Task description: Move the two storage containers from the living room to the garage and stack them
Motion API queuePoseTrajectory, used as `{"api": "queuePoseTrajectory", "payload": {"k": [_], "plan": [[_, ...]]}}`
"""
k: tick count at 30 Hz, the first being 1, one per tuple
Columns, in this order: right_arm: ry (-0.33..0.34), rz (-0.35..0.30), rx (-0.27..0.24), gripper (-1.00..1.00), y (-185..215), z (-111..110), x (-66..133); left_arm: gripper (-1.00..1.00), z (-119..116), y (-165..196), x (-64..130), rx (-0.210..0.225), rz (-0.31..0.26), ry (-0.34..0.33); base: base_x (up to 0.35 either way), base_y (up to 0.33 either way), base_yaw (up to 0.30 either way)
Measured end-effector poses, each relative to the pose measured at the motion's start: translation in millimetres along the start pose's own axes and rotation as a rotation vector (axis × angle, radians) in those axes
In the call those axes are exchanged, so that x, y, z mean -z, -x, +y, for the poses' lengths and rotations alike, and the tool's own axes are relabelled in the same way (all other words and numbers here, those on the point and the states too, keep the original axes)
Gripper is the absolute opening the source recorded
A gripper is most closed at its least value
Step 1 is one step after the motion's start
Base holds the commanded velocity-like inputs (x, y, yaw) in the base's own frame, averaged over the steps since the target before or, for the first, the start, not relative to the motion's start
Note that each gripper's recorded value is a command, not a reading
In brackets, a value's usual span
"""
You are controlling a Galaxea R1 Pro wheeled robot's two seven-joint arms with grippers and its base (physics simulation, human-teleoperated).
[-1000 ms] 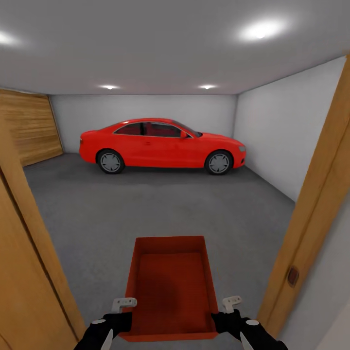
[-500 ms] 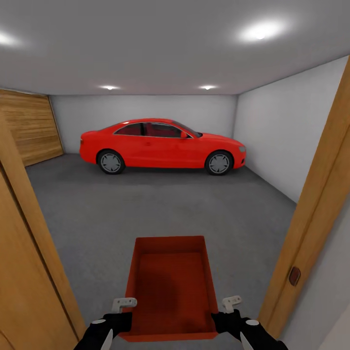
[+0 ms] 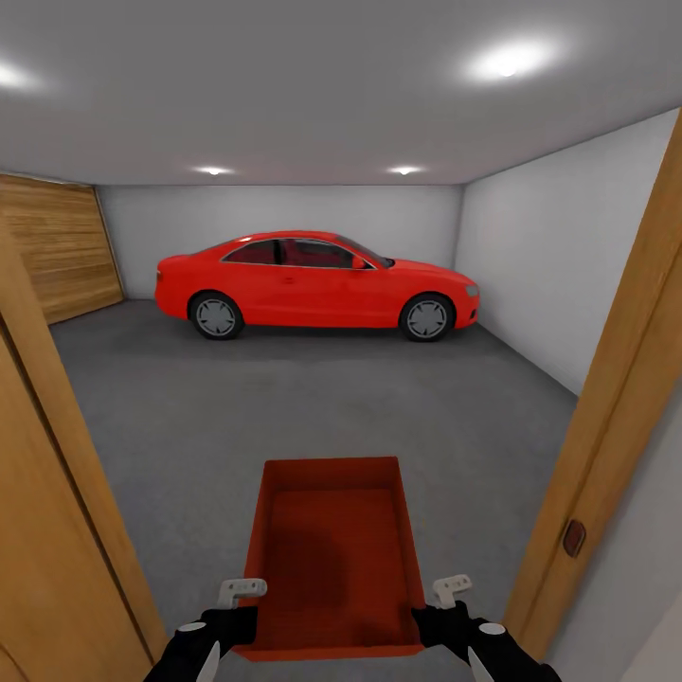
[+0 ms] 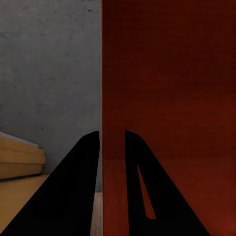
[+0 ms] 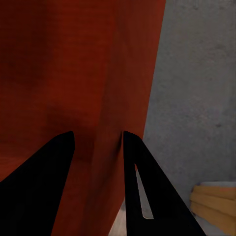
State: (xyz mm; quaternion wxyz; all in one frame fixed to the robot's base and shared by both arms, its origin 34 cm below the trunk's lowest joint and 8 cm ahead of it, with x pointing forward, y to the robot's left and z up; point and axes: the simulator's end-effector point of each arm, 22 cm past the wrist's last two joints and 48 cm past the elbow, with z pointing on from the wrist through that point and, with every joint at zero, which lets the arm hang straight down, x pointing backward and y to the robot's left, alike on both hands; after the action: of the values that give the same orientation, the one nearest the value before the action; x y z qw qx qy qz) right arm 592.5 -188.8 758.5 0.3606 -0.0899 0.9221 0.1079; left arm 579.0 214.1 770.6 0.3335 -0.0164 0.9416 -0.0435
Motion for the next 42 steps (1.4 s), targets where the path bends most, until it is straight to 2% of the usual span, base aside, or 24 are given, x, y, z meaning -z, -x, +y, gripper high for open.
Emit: {"api": "queuePoseTrajectory", "payload": {"k": [15, 30, 42], "plan": [[0.000, 0.000, 0.000, -1.00, 0.0, 0.0, 0.0, -1.00, 0.0, 0.1, 0.0, 0.000, 0.000, 0.000, 0.005, 0.000, 0.028], [0.000, -0.001, 0.001, -1.00, 0.1, 0.0, 0.4, -1.00, -0.1, 0.0, 0.4, 0.000, -0.001, 0.000, 0.270, 0.000, 0.000], [0.000, 0.000, 0.001, -1.00, 0.1, -0.1, 0.0, -1.00, -0.1, 0.1, 0.0, 0.000, 0.000, 0.000, 0.023, 0.011, 0.000]]}}
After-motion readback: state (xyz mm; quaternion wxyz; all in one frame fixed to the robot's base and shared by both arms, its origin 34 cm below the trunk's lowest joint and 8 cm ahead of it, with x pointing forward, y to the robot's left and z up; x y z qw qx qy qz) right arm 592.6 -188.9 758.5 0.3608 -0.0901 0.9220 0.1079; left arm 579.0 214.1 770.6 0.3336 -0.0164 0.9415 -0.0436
